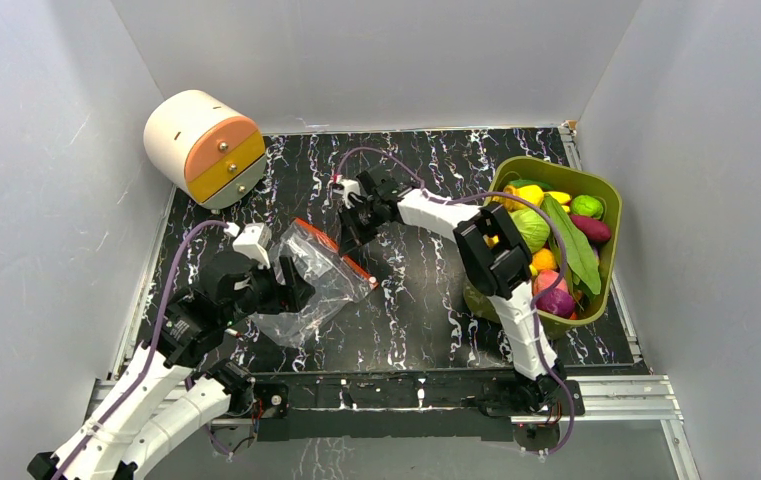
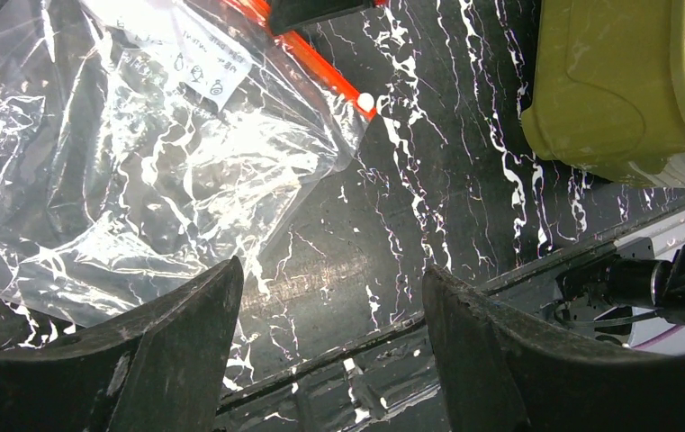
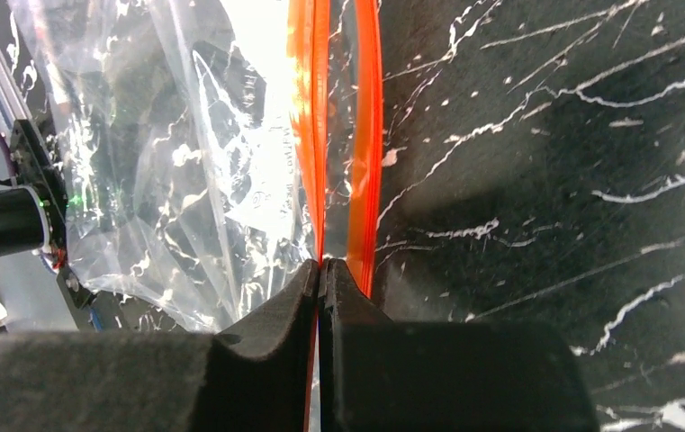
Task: Place the food in the zip-top bag and seal the zipper
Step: Pick up the zipper food storage bag at the center of the board, then open the zipper of the food storage bag.
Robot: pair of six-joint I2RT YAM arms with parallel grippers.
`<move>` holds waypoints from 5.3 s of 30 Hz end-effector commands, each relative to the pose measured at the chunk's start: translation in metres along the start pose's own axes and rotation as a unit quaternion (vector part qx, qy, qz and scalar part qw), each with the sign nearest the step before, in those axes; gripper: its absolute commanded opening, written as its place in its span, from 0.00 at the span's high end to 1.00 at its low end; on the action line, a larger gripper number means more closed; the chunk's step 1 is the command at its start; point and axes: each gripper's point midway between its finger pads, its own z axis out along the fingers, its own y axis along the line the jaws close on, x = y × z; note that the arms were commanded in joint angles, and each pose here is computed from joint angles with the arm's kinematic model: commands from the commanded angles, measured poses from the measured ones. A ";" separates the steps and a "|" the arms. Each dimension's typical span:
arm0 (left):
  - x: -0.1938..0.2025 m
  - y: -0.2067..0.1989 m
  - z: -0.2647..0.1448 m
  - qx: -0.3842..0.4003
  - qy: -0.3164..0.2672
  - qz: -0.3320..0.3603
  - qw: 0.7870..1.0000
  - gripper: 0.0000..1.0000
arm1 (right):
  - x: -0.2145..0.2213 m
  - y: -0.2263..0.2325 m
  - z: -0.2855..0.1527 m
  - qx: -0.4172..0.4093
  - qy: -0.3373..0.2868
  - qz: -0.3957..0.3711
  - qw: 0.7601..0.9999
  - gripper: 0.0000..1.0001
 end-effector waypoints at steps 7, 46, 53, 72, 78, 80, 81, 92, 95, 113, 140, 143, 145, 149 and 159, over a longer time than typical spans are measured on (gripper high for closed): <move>0.003 0.007 0.006 -0.024 0.013 -0.006 1.000 0.29 | -0.040 0.059 -0.074 -0.004 -0.104 -0.066 0.992 1.00; -0.040 -0.077 0.004 0.106 0.035 -0.129 0.985 0.29 | -0.003 0.136 -0.221 0.105 -0.239 -0.077 0.962 1.00; -0.035 -0.087 0.018 0.146 0.036 -0.149 0.977 0.28 | 0.010 0.145 -0.195 0.060 -0.236 -0.064 0.968 1.00; -0.075 -0.088 0.059 0.111 -0.019 -0.154 0.982 0.55 | 0.017 0.197 -0.171 -0.012 -0.240 -0.069 0.968 1.00; -0.080 -0.095 0.061 0.132 -0.029 -0.158 0.978 0.47 | 0.019 0.200 -0.168 -0.014 -0.238 -0.070 0.969 1.00; -0.078 -0.093 0.061 0.126 -0.028 -0.159 0.979 0.44 | 0.021 0.201 -0.167 -0.015 -0.237 -0.070 0.969 1.00; -0.077 -0.092 0.061 0.124 -0.027 -0.159 0.979 0.42 | 0.021 0.201 -0.167 -0.016 -0.237 -0.070 0.969 1.00; -0.073 -0.096 0.045 0.146 -0.023 -0.154 0.977 0.37 | 0.024 0.199 -0.164 -0.012 -0.235 -0.067 0.970 1.00; -0.074 -0.095 0.045 0.143 -0.029 -0.149 0.978 0.37 | 0.023 0.201 -0.165 -0.015 -0.237 -0.068 0.969 1.00; -0.052 -0.078 0.074 0.106 0.006 -0.114 0.988 0.88 | 0.029 0.203 -0.152 -0.028 -0.217 -0.068 0.973 1.00; -0.062 -0.087 0.043 0.124 -0.004 -0.124 0.985 1.00 | 0.006 0.210 -0.192 0.047 -0.244 0.058 0.967 0.50; -0.063 -0.090 0.041 0.131 -0.002 -0.123 0.984 1.00 | 0.006 0.209 -0.183 0.052 -0.240 0.058 0.968 0.50; -0.064 -0.091 0.039 0.133 -0.004 -0.126 0.983 1.00 | 0.006 0.206 -0.177 0.055 -0.237 0.062 0.968 0.50; -0.064 -0.091 0.037 0.131 -0.001 -0.126 0.983 1.00 | 0.009 0.202 -0.165 0.055 -0.223 0.062 0.971 0.51; -0.055 -0.069 0.031 0.070 0.014 -0.112 0.991 1.00 | 0.012 0.153 -0.182 0.188 -0.253 0.073 0.946 0.98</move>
